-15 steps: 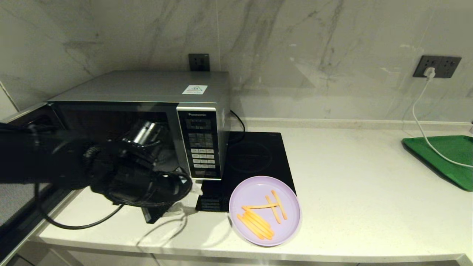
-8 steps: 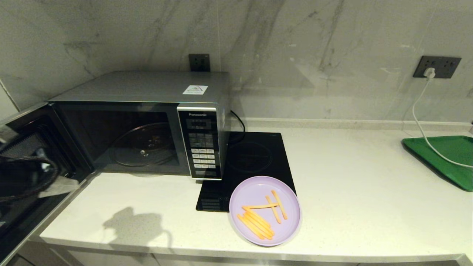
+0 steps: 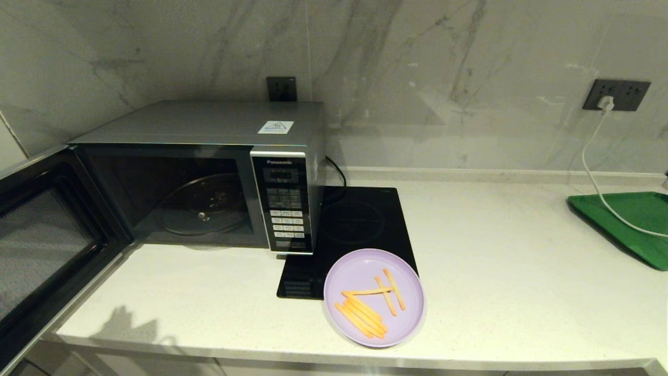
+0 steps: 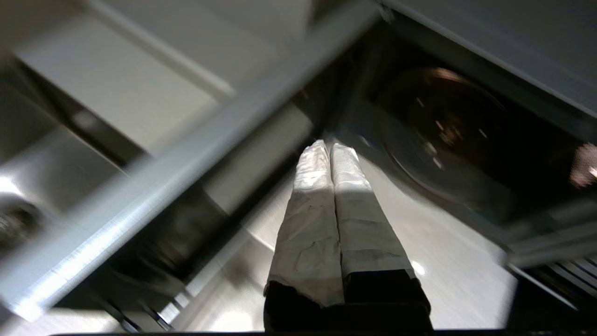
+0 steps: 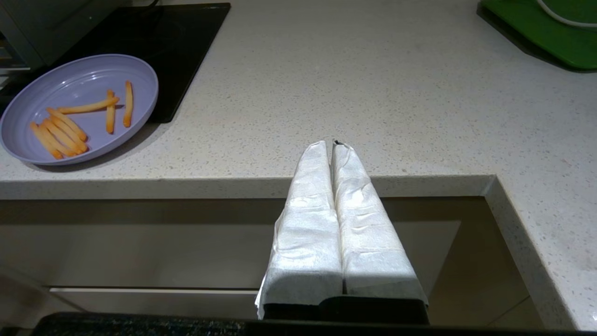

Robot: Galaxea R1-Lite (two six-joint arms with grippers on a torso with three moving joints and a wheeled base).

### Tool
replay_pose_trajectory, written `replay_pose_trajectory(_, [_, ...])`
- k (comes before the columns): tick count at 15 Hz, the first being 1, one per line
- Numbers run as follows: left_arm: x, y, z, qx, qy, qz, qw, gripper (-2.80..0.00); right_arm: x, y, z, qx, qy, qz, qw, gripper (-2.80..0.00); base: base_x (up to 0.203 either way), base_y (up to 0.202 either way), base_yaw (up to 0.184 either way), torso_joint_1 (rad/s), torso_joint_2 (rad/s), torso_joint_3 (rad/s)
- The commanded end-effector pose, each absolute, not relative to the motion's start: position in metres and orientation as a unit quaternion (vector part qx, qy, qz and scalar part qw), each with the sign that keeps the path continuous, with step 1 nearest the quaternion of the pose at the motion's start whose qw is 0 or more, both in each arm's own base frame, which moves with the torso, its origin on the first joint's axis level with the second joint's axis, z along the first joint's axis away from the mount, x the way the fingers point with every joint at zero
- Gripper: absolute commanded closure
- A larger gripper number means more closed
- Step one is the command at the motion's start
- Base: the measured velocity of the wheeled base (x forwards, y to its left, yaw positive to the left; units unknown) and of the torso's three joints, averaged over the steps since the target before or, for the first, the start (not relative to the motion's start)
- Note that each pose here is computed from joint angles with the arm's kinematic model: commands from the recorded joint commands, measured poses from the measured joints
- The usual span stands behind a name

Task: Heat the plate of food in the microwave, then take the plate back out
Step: Close the microwave oven

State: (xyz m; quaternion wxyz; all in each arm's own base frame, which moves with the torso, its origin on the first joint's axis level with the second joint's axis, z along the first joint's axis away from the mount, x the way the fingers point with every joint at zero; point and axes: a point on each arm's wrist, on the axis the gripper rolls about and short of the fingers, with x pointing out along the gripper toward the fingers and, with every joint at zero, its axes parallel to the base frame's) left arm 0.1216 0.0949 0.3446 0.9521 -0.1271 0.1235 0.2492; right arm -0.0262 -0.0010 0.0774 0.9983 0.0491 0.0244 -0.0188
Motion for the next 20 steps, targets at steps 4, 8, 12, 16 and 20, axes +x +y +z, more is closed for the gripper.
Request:
replay_pose_trajectory(4, [0.146,0.166,0.333,-0.077,0.131,0.322,0.935,0.00,-0.026,-0.001,0.078,0.049,0.025,-0.019,0.998,0.00,0.000,0.000,0.000,0.000,0.00,0.000])
replay_pose_trajectory(8, [0.152,0.184,0.306,-0.135,0.223,0.325,0.909,0.00,-0.026,-0.001,0.077,0.049,0.025,-0.019,0.998,0.00,0.000,0.000,0.000,0.000,0.00,0.000])
replay_pose_trajectory(12, [0.158,0.192,0.304,-0.201,0.269,0.326,0.883,0.00,-0.026,-0.001,0.078,0.049,0.025,-0.019,0.998,0.00,0.000,0.000,0.000,0.000,0.00,0.000])
replay_pose_trajectory(16, [0.157,0.191,0.302,-0.206,0.275,0.325,0.881,0.00,-0.026,-0.001,0.077,0.049,0.026,-0.019,0.998,0.00,0.000,0.000,0.000,0.000,0.00,0.000])
replay_pose_trajectory(20, [0.153,0.185,0.311,-0.195,0.258,0.325,0.889,0.00,-0.026,-0.001,0.077,0.049,0.026,-0.019,0.998,0.00,0.000,0.000,0.000,0.000,0.00,0.000])
